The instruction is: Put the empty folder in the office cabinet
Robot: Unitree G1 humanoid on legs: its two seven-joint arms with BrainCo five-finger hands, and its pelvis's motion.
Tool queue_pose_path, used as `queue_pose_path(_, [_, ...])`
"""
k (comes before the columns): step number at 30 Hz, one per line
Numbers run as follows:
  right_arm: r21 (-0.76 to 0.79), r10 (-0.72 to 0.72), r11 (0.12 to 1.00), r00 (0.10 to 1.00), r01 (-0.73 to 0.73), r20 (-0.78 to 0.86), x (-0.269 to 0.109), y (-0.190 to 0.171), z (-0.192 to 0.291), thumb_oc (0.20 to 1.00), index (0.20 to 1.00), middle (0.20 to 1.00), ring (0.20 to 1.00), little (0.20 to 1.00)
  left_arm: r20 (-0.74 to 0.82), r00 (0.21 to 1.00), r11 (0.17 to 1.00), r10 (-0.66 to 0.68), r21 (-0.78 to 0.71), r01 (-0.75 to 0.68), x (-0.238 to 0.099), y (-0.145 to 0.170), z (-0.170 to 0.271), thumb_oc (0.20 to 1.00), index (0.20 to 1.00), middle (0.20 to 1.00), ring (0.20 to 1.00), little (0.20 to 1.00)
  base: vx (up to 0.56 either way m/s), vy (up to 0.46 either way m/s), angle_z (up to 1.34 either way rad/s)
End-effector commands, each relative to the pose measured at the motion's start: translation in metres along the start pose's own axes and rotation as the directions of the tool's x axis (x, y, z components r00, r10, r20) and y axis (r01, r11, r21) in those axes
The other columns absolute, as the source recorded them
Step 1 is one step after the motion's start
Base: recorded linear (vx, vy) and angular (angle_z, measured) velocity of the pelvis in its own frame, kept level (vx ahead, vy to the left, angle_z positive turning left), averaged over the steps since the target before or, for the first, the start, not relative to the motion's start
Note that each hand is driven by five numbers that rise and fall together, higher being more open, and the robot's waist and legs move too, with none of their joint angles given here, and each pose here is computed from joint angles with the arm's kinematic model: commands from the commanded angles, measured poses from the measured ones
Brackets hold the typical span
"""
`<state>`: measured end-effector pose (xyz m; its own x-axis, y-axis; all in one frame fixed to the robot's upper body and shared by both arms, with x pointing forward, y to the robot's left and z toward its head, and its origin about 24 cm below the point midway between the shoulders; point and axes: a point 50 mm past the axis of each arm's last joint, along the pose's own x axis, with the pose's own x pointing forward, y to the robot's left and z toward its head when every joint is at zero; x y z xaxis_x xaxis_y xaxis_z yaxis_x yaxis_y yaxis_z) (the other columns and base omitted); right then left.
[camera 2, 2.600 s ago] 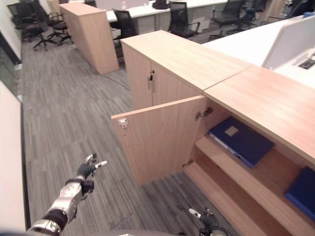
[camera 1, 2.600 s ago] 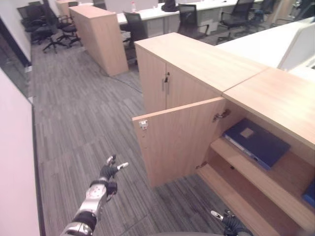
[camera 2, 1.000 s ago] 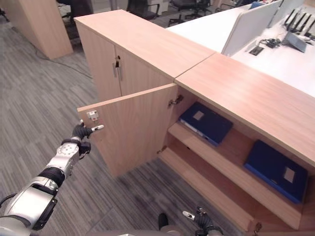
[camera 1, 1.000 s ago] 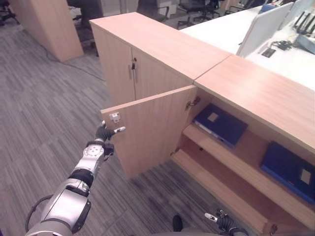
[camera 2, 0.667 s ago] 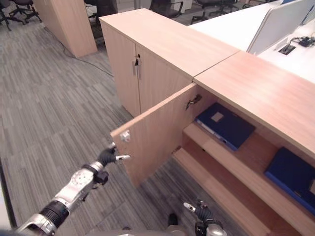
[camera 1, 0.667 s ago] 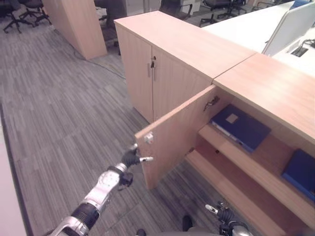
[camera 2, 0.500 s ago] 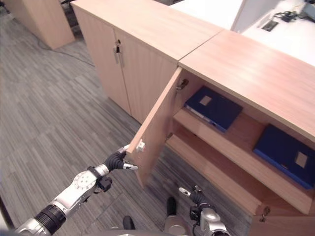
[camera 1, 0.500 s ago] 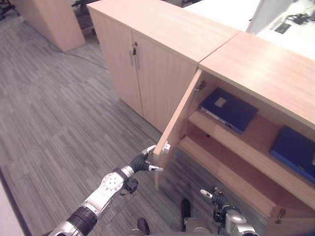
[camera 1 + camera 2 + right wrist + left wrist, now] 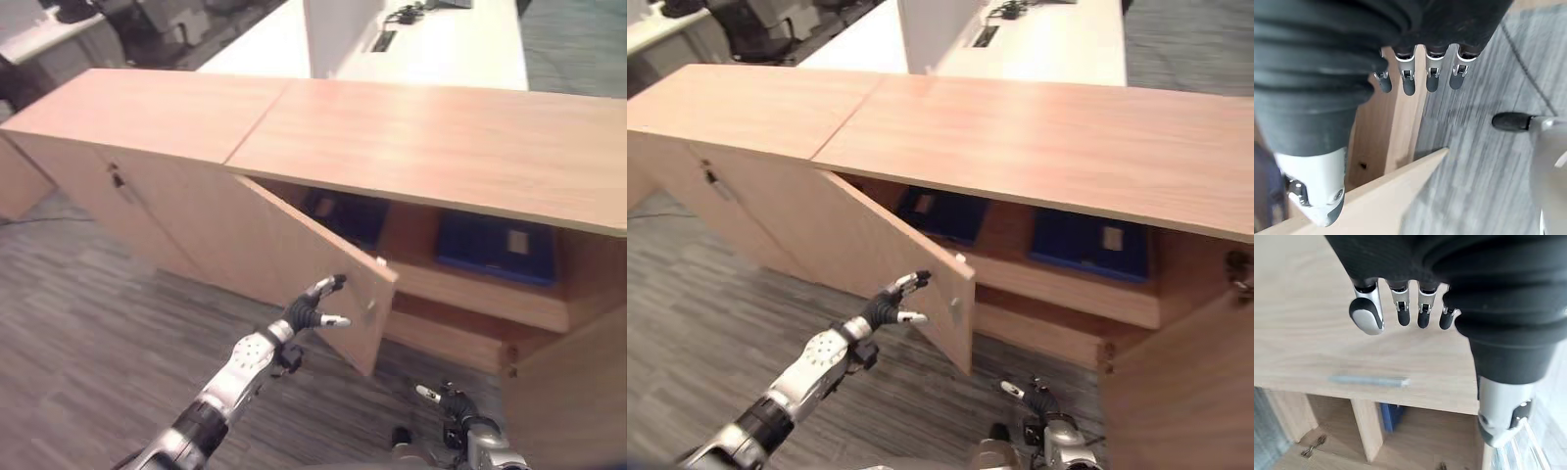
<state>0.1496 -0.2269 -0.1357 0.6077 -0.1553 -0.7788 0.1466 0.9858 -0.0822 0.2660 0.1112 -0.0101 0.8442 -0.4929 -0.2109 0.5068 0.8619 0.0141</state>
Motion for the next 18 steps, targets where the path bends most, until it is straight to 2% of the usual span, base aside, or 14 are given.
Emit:
queue_pose_path(1, [-0.015,-0.013,1.0,0.998,0.014,0.062,0.003,-0.007,0.018,1.0,1.0,1.0,1.0,1.0,0.18,0.983,0.999,0.033,-0.012,-0.031,0.02,-0.004,0.039,1.0,1.0,1.0,1.0,1.0,0.11,-0.041,-0.94])
queue_pose_path(5, [-0.045,-0.003,0.999,0.998,0.005,0.055,0.001,-0.009,0.013,1.0,1.0,1.0,1.0,1.0,0.125,0.966,0.974,0.225,-0.056,-0.22,0.021,0.025,0.029,1.0,1.0,1.0,1.0,1.0,0.2,0.026,-0.92])
queue_pose_path(6, [-0.045,-0.002,0.999,0.998,0.005,0.055,0.001,-0.009,0.013,1.0,1.0,1.0,1.0,1.0,0.125,0.966,0.974,0.226,-0.056,-0.22,0.021,0.025,0.029,1.0,1.0,1.0,1.0,1.0,0.28,0.0,-1.25])
queue_pose_path(8, [-0.061,-0.011,0.998,0.997,0.016,0.076,0.002,-0.012,0.02,1.0,1.0,1.0,1.0,1.0,0.098,0.938,0.942,0.333,-0.082,-0.326,0.018,0.05,0.027,1.0,1.0,1.0,1.0,1.0,0.27,-0.006,-1.68])
queue_pose_path(9, [-0.072,-0.001,0.997,0.997,0.007,0.082,0.003,-0.01,0.023,1.0,1.0,1.0,1.0,1.0,0.067,0.905,0.906,0.42,-0.091,-0.414,0.01,0.073,0.023,1.0,1.0,1.0,1.0,1.0,0.23,0.062,-2.01])
queue_pose_path(12, [-0.103,0.022,0.995,0.997,-0.015,0.067,0.0,-0.011,0.016,1.0,1.0,1.0,1.0,1.0,0.008,0.861,0.86,0.508,-0.052,-0.507,-0.004,0.098,0.012,1.0,1.0,1.0,1.0,1.0,0.2,0.119,-2.09])
queue_pose_path(15, [-0.104,0.026,0.994,0.998,-0.02,0.059,-0.001,-0.013,0.013,1.0,1.0,1.0,1.0,1.0,-0.015,0.831,0.83,0.557,-0.023,-0.557,-0.013,0.116,0.01,1.0,1.0,1.0,1.0,1.0,0.1,0.104,-0.95])
queue_pose_path(16, [-0.095,0.033,0.995,0.998,-0.028,0.049,-0.001,-0.012,0.01,1.0,1.0,1.0,1.0,1.0,-0.033,0.786,0.786,0.618,-0.004,-0.618,-0.025,0.139,0.012,1.0,1.0,1.0,1.0,1.0,0.12,0.161,-0.76])
queue_pose_path(18, [-0.081,0.039,0.996,0.998,-0.036,0.038,-0.002,-0.012,0.006,1.0,1.0,1.0,1.0,1.0,-0.039,0.742,0.742,0.67,0.008,-0.67,-0.038,0.159,0.015,1.0,1.0,1.0,1.0,1.0,0.08,0.146,-0.75])
